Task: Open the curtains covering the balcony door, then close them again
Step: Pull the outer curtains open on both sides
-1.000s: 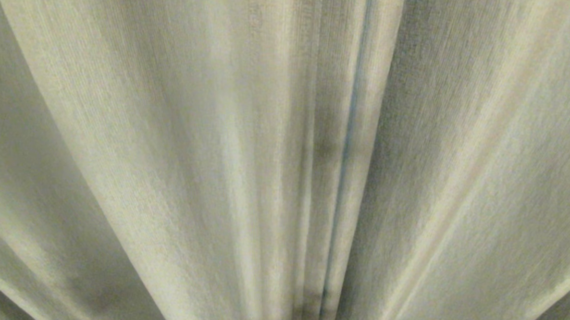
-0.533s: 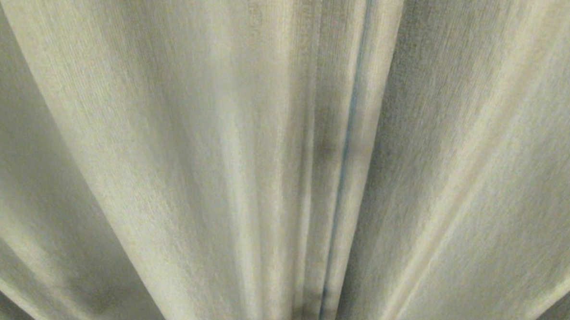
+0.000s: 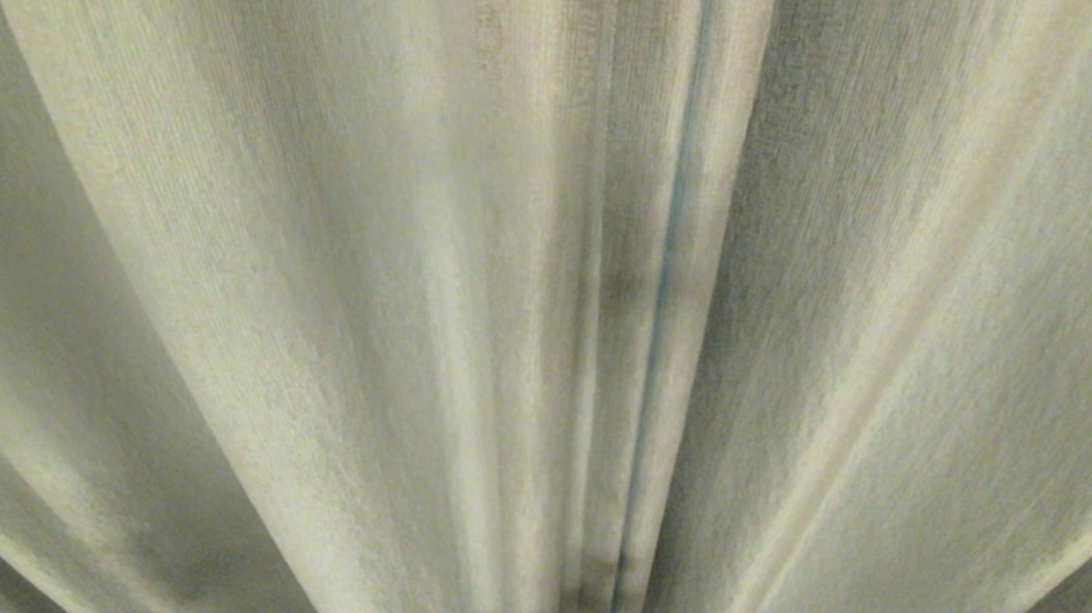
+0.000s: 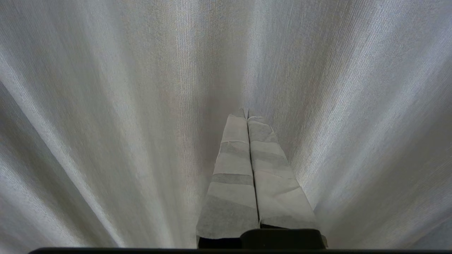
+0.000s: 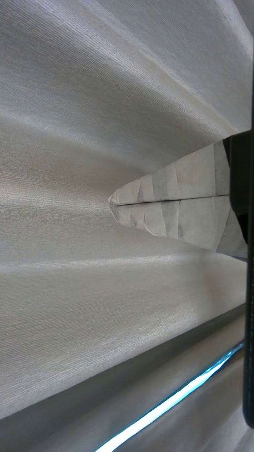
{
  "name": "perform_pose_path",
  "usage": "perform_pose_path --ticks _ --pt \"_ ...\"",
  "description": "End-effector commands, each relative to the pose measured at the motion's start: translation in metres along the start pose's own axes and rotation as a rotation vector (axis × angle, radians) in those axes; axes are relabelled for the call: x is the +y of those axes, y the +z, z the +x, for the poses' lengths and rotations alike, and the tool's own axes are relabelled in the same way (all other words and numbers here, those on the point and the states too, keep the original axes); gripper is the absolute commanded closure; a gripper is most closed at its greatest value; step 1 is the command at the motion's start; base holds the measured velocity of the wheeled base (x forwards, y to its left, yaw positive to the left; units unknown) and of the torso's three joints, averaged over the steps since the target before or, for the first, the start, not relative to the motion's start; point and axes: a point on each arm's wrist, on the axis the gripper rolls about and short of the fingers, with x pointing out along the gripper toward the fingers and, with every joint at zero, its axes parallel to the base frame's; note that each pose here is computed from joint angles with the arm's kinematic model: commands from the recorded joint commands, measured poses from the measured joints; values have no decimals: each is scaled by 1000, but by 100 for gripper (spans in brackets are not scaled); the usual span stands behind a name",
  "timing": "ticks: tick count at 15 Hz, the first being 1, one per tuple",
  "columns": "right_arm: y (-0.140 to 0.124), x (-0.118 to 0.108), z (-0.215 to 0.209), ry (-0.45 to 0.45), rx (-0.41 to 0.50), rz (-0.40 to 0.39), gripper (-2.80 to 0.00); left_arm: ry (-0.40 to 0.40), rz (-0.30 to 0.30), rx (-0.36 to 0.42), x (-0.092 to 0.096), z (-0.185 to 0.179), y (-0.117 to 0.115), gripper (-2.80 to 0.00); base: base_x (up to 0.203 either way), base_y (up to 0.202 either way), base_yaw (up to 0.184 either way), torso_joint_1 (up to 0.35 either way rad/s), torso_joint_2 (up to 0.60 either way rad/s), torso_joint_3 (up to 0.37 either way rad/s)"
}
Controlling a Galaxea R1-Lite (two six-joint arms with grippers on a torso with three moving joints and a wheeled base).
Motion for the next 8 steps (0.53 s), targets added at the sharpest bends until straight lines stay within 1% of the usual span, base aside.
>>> perform_pose_path --ticks 1,4,8 --pt "0 0 0 1 1 -36 0 1 0 0 0 0 0 0 0 0 0 0 0 0" --pt "0 0 0 9 -2 -81 0 0 0 0 0 0 0 0 0 0 0 0 0 0" --pt "0 0 0 6 0 -82 0 0 0 0 0 0 0 0 0 0 0 0 0 0"
